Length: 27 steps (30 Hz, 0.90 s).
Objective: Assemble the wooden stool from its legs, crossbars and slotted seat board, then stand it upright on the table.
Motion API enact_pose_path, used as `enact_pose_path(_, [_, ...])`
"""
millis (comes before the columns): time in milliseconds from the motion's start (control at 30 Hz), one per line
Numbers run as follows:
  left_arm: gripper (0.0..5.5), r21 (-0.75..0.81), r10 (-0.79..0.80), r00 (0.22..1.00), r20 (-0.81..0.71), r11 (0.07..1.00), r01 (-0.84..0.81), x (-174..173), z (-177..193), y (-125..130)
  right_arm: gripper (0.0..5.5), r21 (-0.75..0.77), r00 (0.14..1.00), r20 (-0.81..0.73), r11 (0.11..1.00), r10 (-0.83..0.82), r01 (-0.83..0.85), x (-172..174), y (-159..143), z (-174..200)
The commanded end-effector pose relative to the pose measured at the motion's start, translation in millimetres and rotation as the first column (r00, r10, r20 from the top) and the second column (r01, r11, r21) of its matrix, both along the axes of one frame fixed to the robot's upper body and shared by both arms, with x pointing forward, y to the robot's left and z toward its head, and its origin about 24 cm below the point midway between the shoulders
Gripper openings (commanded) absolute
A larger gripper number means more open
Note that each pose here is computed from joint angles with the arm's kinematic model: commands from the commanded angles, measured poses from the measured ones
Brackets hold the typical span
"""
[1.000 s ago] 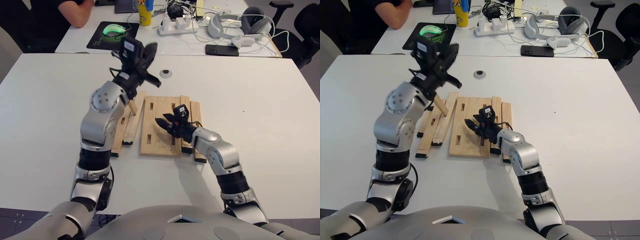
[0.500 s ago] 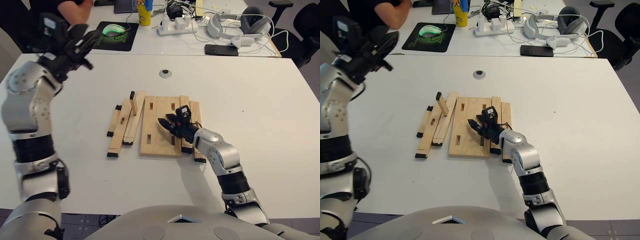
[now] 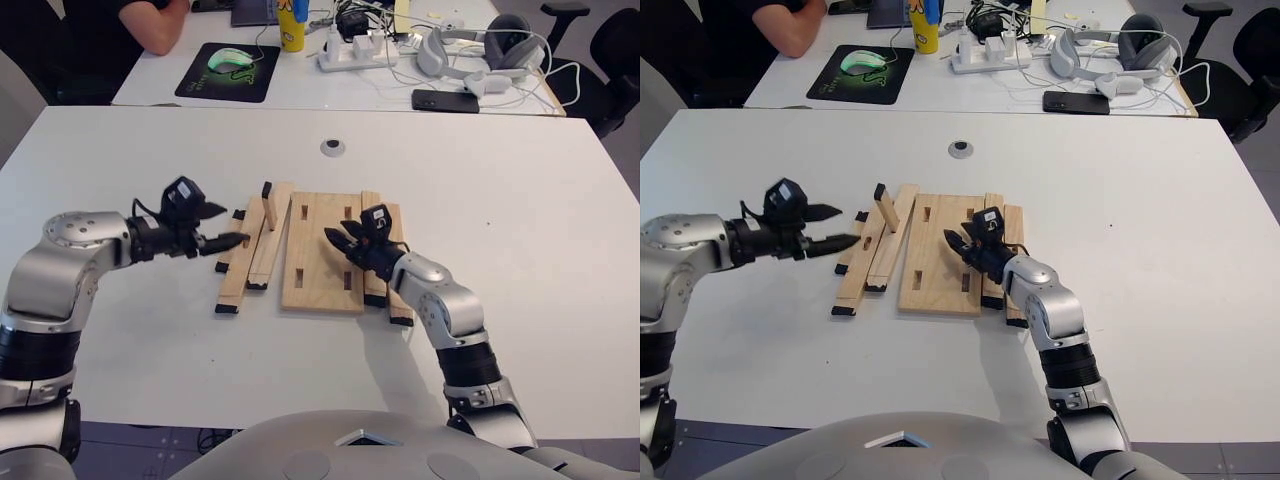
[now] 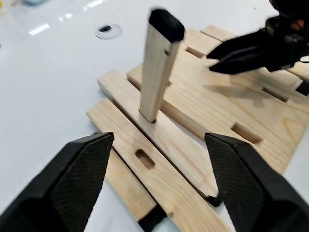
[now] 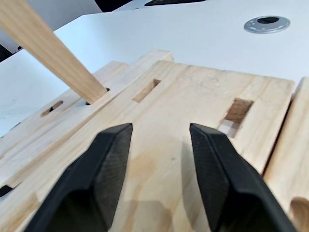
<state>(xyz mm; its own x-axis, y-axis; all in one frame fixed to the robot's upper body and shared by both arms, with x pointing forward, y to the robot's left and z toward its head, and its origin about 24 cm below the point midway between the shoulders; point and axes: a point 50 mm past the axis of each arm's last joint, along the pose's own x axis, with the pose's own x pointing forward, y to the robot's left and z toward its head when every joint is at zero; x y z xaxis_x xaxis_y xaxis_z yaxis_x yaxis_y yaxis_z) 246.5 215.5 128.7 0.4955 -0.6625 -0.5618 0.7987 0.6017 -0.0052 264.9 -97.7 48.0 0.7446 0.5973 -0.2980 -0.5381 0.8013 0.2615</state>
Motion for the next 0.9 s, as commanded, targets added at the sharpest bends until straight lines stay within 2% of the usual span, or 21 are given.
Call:
enact_pose_path(33, [3.67,0.037,-0.033,0.997,-0.065,0.999,0.035,-10.0,-4.0,-12.8,2.19,0.004,0.999,0.028,1.000,-0.015,0.015,1.2,1.3,6.1])
enact_pose_path(133, [3.67,0.034,-0.030,0.995,-0.098,0.999,0.034,-13.7,-11.9,-25.8,2.19,0.006,1.000,0.030,1.000,-0.007,0.007,0.6,3.7,7.1])
enact_pose_path(433, [3.67,0.134,0.009,0.990,-0.143,0.991,0.010,-25.0,-38.9,-41.1,2.19,0.012,0.999,0.034,1.000,0.010,-0.010,-0.6,8.4,13.3])
enact_pose_path(900, [3.67,0.222,0.051,0.984,-0.169,0.975,-0.012,-33.7,-51.6,-35.4,2.19,0.008,0.999,0.018,1.000,0.027,-0.027,-3.4,10.3,15.3])
